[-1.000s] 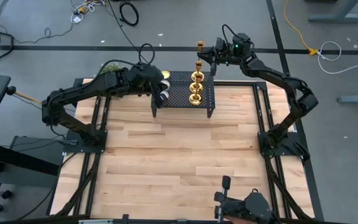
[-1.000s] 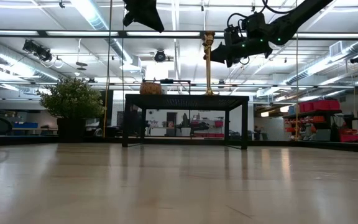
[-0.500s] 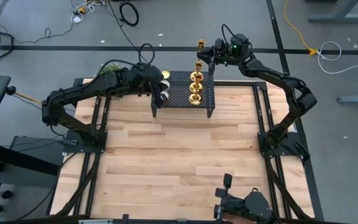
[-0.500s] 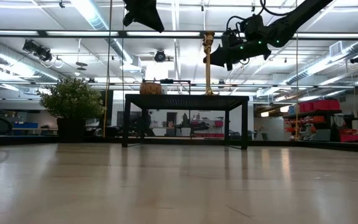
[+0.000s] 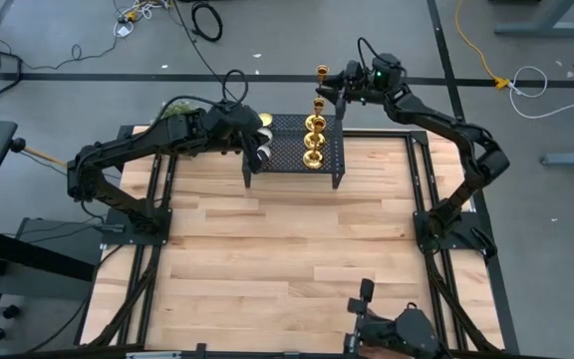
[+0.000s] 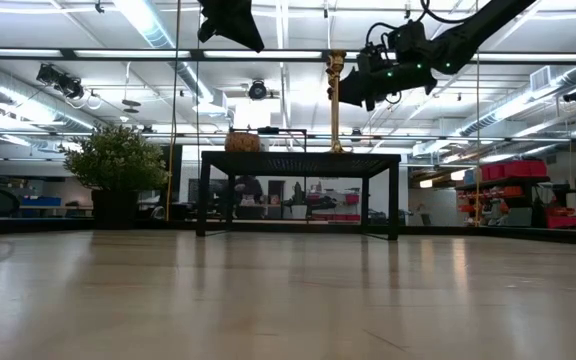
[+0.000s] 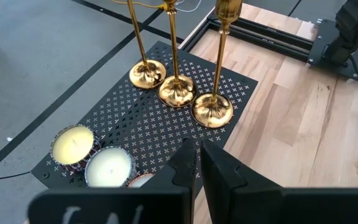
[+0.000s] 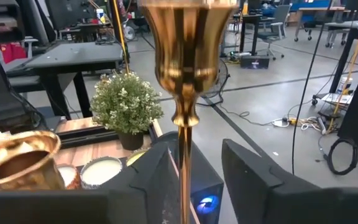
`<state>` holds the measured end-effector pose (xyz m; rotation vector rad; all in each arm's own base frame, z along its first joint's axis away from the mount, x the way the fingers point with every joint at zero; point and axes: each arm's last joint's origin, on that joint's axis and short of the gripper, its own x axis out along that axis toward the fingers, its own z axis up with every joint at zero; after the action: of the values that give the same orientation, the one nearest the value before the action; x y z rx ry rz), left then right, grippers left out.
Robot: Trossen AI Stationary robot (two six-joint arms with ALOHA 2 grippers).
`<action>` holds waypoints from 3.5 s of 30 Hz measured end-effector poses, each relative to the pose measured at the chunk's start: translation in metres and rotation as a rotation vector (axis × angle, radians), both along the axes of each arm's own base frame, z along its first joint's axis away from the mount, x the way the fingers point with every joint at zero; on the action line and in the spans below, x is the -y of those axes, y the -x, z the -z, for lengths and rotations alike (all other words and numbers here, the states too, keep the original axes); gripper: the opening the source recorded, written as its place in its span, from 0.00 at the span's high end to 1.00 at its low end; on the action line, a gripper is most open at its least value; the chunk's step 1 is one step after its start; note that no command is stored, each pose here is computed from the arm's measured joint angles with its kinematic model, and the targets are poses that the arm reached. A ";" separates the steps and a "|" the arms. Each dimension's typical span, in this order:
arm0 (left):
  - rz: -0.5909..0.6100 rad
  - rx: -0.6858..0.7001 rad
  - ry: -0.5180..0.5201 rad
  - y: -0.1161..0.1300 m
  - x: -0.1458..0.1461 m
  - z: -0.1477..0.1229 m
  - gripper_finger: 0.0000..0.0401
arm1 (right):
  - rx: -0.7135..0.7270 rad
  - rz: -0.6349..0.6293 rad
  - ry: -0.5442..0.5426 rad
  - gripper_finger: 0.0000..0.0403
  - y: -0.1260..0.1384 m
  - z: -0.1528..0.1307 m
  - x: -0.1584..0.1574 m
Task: Pick & Place candle stick holders
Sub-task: Return to Home Position
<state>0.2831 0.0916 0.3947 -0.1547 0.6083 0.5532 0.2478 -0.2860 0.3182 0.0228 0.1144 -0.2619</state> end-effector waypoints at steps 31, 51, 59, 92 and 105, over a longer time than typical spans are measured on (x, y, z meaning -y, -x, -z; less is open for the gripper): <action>0.000 0.000 0.000 0.000 0.000 0.000 0.93 | -0.095 -0.006 -0.014 0.62 0.048 -0.051 -0.052; 0.000 0.000 0.000 0.000 0.000 0.000 0.93 | -0.108 -0.062 -0.013 0.71 0.056 -0.069 -0.087; 0.000 0.000 -0.001 0.000 0.000 0.000 0.93 | -0.156 -0.087 0.009 0.71 0.056 -0.063 -0.089; 0.000 -0.001 0.000 0.000 0.000 0.000 0.93 | -0.068 -0.276 0.030 1.00 0.047 -0.092 -0.170; 0.001 -0.001 0.000 0.000 0.000 0.000 0.93 | -0.062 -0.337 0.015 1.00 0.034 -0.096 -0.210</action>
<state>0.2831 0.0916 0.3947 -0.1540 0.6089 0.5529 0.2134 -0.0759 0.4143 -0.0199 0.1750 0.0735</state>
